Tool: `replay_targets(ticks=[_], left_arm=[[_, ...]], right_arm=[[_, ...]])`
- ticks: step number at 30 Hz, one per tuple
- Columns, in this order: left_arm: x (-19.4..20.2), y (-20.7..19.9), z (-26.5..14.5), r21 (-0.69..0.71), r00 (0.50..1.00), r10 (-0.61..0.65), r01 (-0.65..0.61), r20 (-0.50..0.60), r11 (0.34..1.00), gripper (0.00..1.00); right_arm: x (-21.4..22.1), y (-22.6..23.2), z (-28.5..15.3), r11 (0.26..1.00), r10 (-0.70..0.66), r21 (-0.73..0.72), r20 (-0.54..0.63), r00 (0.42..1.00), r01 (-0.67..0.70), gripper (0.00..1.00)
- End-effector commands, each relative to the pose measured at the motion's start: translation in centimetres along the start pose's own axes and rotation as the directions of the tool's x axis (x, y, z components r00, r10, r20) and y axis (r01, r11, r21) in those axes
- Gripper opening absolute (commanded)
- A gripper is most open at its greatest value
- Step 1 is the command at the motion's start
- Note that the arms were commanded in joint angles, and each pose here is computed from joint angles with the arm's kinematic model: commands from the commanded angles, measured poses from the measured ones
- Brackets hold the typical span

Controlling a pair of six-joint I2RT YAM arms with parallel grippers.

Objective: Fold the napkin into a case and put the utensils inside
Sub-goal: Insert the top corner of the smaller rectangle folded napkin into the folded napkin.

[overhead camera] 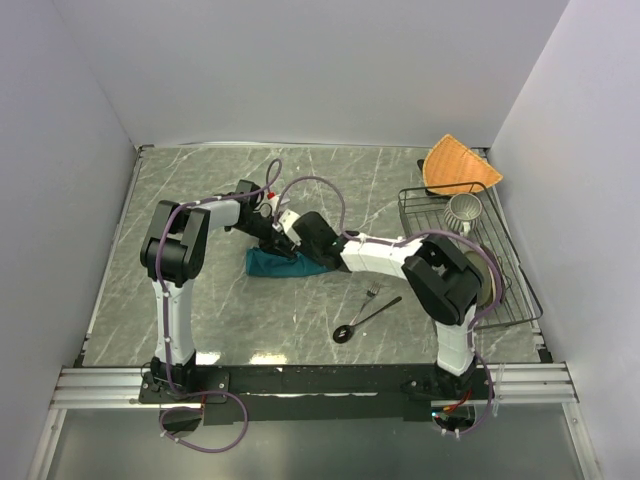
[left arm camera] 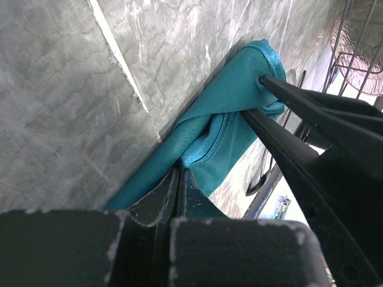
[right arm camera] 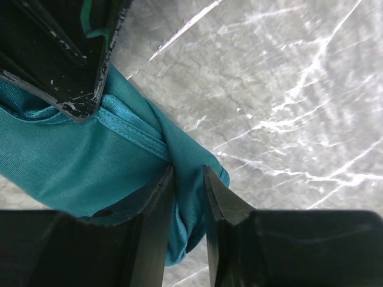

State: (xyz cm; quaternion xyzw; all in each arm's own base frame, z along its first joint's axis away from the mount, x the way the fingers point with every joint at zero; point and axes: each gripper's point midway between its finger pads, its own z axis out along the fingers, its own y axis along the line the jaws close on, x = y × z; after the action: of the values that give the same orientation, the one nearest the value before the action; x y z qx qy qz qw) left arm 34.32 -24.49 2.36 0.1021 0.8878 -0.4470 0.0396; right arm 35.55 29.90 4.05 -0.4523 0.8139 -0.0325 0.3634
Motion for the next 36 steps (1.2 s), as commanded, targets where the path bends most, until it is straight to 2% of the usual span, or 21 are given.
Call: replay_targets(ticks=[1,10,14,20,23,26,29,31,36], left_arm=[[0.9,3.2,0.9,-0.092,1.0,-0.025,0.024,-0.011,0.995,0.01],[0.6,3.5,0.6,-0.086,0.999,-0.05,0.05,-0.001,0.995,0.01],[0.4,3.4,0.5,-0.075,0.999,-0.054,0.053,0.001,0.996,0.01],[-1.7,0.8,-1.5,-0.035,0.998,0.024,-0.021,0.062,0.999,0.13],[-3.1,0.4,-3.2,-0.04,0.994,0.04,-0.036,0.103,0.999,0.31],[-4.0,0.6,-5.1,-0.046,0.991,0.038,-0.032,0.131,0.998,0.41],[-4.1,0.6,-7.2,-0.045,0.989,0.066,-0.061,0.132,0.997,0.45],[-4.2,0.7,-8.9,-0.051,0.98,0.131,-0.124,0.148,0.991,0.47],[-1.5,0.5,-11.2,-0.07,0.953,0.296,-0.291,0.071,0.954,0.51]], right_arm=[[-0.7,-1.0,-0.1,0.989,-0.089,0.121,0.028,0.996,0.085,0.32],[0.4,0.5,0.5,0.972,-0.196,0.124,-0.029,0.98,0.198,0.17],[0.9,1.6,0.8,0.961,-0.252,0.102,-0.05,0.966,0.256,0.0],[1.5,2.7,1.5,0.954,-0.291,0.044,-0.089,0.953,0.295,0.0],[1.6,2.9,1.7,0.948,-0.313,0.036,-0.087,0.946,0.317,0.0],[1.6,2.9,1.7,0.945,-0.322,0.032,-0.082,0.943,0.326,0.0],[1.5,2.8,1.6,0.943,-0.327,0.033,-0.074,0.942,0.33,0.0],[1.5,3.0,1.6,0.943,-0.329,0.028,-0.074,0.941,0.332,0.0],[1.4,2.9,1.5,0.944,-0.328,0.03,-0.064,0.943,0.33,0.0]])
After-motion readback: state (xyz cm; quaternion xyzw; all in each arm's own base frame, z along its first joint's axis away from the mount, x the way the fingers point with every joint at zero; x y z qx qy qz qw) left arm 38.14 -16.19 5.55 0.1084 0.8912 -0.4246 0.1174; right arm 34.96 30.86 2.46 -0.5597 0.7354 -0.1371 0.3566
